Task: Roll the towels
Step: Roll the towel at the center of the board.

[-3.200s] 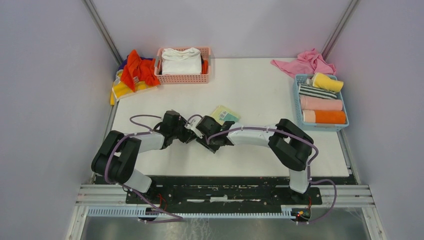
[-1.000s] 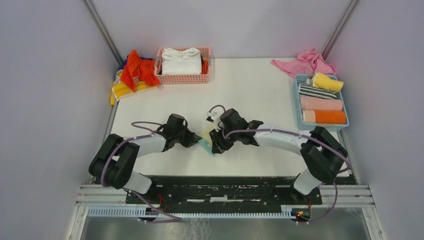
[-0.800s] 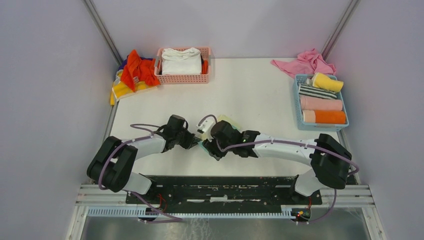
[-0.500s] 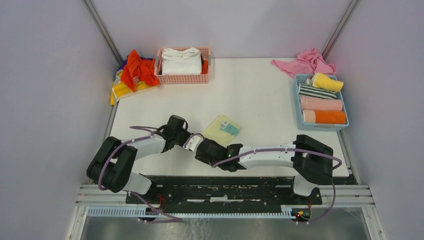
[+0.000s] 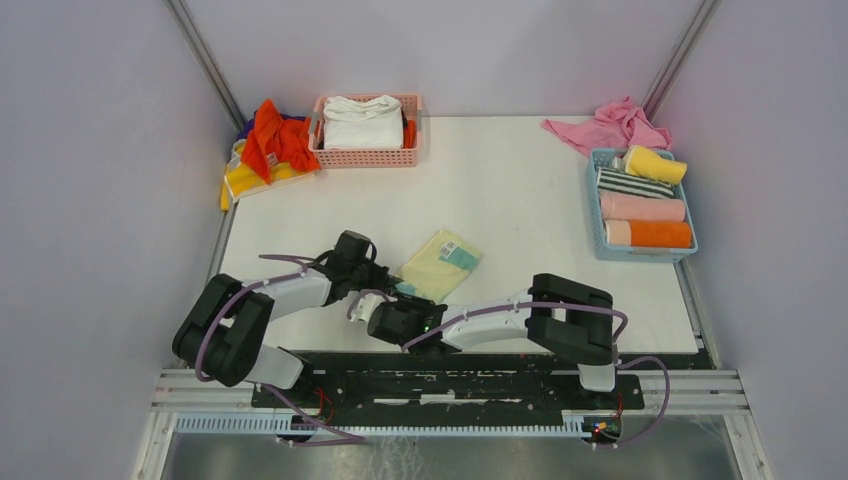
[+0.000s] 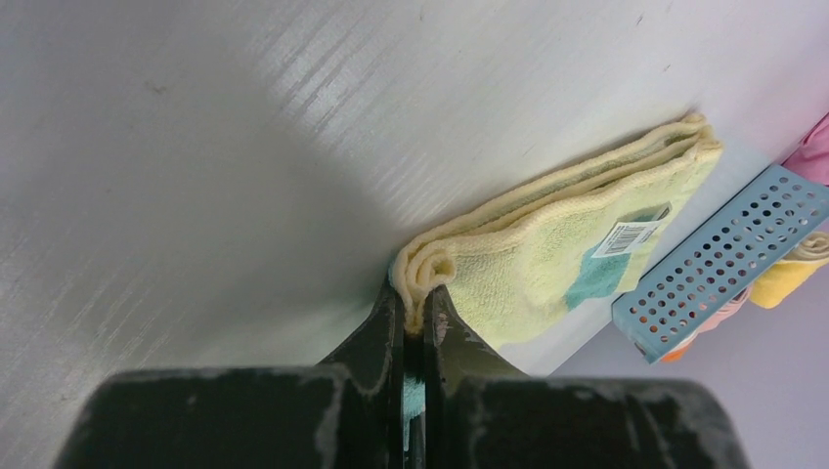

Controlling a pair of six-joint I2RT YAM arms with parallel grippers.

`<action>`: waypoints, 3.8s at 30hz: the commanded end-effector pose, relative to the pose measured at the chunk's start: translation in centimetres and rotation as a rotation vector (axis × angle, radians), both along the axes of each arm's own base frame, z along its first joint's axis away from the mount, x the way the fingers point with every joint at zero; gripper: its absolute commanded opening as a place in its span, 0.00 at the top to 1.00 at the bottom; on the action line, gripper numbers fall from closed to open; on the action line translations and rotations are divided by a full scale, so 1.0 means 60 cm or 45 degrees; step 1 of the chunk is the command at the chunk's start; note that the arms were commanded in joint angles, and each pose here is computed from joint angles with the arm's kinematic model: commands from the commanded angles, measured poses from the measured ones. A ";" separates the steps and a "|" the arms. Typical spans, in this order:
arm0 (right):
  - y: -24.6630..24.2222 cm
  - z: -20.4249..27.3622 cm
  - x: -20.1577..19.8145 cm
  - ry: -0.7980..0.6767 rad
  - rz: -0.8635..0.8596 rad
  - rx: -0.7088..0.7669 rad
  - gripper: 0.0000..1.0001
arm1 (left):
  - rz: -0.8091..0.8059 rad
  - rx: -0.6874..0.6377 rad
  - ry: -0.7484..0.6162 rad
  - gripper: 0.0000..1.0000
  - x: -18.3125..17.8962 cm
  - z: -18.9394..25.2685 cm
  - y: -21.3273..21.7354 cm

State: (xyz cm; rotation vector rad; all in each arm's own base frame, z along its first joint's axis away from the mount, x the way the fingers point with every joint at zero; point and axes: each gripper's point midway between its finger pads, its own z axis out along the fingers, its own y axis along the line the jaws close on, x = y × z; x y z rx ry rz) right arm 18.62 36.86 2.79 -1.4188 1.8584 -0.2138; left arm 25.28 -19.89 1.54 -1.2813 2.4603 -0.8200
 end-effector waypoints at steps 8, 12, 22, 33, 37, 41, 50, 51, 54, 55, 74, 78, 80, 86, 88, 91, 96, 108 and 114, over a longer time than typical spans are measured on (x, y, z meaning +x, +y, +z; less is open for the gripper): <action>-0.011 -0.018 0.025 -0.105 -0.057 -0.112 0.71 | 0.044 0.106 0.095 0.97 -0.036 -0.033 0.032; -0.008 -0.018 0.011 0.034 -0.021 -0.055 0.99 | 0.026 0.135 0.007 0.95 -0.025 -0.018 0.039; 0.044 0.011 -0.055 0.863 0.160 0.457 1.00 | 0.039 0.298 -0.290 0.40 -0.015 0.059 0.096; 0.066 0.051 -0.024 1.564 0.051 1.062 0.99 | -0.029 0.249 -0.393 0.32 -0.053 0.082 0.104; 0.047 0.031 0.011 1.680 -0.110 1.200 0.99 | -0.055 0.190 -0.378 0.32 -0.061 0.069 0.092; 0.022 0.002 0.033 1.744 -0.254 1.265 0.99 | -0.078 0.146 -0.369 0.32 -0.061 0.060 0.079; -0.017 -0.047 0.046 1.817 -0.451 1.244 0.99 | -0.152 0.114 -0.390 0.32 -0.037 0.056 0.051; -0.019 -0.051 0.046 1.823 -0.463 1.241 1.00 | -0.155 0.112 -0.394 0.33 -0.032 0.057 0.048; -0.022 -0.061 0.045 1.834 -0.484 1.230 0.99 | -0.167 0.094 -0.405 0.34 -0.020 0.056 0.037; -0.023 -0.063 0.045 1.837 -0.490 1.227 0.99 | -0.169 0.086 -0.413 0.34 -0.015 0.056 0.033; -0.064 -0.018 0.062 1.476 -0.497 0.993 0.72 | -0.155 0.172 -0.038 0.60 -0.058 -0.078 0.039; -0.090 0.028 0.081 1.140 -0.476 0.831 0.62 | -0.118 0.212 0.000 0.60 -0.065 -0.085 0.052; -0.101 0.055 0.085 0.941 -0.461 0.731 0.56 | -0.109 0.209 0.006 0.60 -0.065 -0.086 0.052; -0.081 0.122 0.077 0.449 -0.318 0.553 0.49 | -0.106 0.191 0.021 0.60 -0.063 -0.085 0.043; -0.067 0.125 0.072 0.358 -0.272 0.503 0.48 | -0.107 0.183 0.025 0.60 -0.063 -0.084 0.040; -0.043 0.123 0.061 0.260 -0.206 0.422 0.49 | -0.108 0.180 0.035 0.60 -0.065 -0.085 0.039; -0.008 0.102 0.045 0.158 -0.133 0.297 0.50 | -0.109 0.175 0.044 0.59 -0.066 -0.086 0.038; -0.015 0.044 0.055 0.054 -0.162 0.092 0.49 | -0.115 0.177 0.049 0.59 -0.066 -0.087 0.037; -0.024 0.015 0.056 0.055 -0.166 0.014 0.48 | -0.123 0.183 0.058 0.59 -0.068 -0.089 0.038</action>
